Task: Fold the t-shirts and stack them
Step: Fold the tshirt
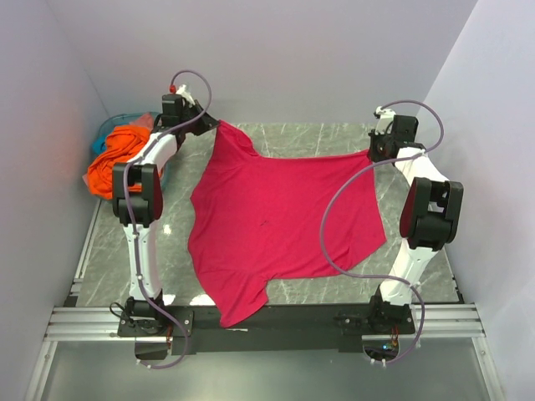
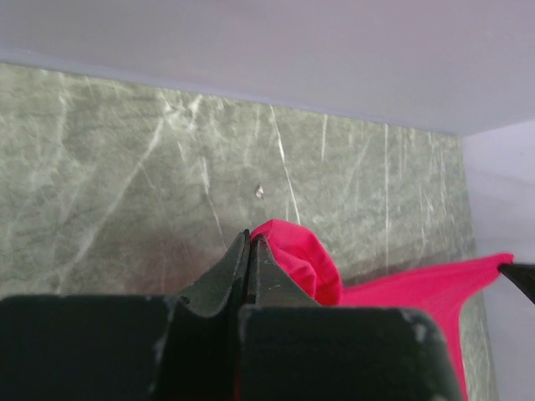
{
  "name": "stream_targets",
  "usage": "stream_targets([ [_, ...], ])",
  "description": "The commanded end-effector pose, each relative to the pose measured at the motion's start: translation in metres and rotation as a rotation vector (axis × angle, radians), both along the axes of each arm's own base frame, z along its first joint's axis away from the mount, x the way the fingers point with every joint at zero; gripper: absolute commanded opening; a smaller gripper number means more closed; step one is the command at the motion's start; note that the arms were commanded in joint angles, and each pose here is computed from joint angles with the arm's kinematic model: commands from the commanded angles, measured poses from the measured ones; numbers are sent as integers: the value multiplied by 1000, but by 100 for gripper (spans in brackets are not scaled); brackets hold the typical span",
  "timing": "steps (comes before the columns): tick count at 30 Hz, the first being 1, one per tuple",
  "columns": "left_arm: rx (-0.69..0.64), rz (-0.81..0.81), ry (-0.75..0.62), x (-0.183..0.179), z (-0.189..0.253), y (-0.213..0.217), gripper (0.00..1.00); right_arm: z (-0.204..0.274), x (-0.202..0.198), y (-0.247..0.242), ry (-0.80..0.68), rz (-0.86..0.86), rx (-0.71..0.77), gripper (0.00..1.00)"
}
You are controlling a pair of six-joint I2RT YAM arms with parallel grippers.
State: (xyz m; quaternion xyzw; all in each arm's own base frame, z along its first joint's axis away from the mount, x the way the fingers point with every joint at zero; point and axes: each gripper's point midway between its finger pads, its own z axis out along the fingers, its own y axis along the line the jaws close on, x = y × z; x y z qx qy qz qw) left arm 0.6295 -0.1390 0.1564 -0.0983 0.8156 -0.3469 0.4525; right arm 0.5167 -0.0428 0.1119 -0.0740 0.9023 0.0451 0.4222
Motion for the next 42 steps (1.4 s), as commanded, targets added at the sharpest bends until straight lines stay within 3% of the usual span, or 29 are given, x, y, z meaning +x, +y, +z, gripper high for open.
stream_targets([
  [1,-9,-65,-130,-16,61,-6,0,15,7,3,-42,11,12,0],
  [12,13,-144,-148,-62,78,-11,0,18,-12,7,-37,30,46,0],
  [23,0,-181,-46,-112,52,-14,0,18,-30,11,-30,53,64,0],
  [42,19,-209,-11,-169,47,-20,0,7,-50,4,-11,48,74,0],
])
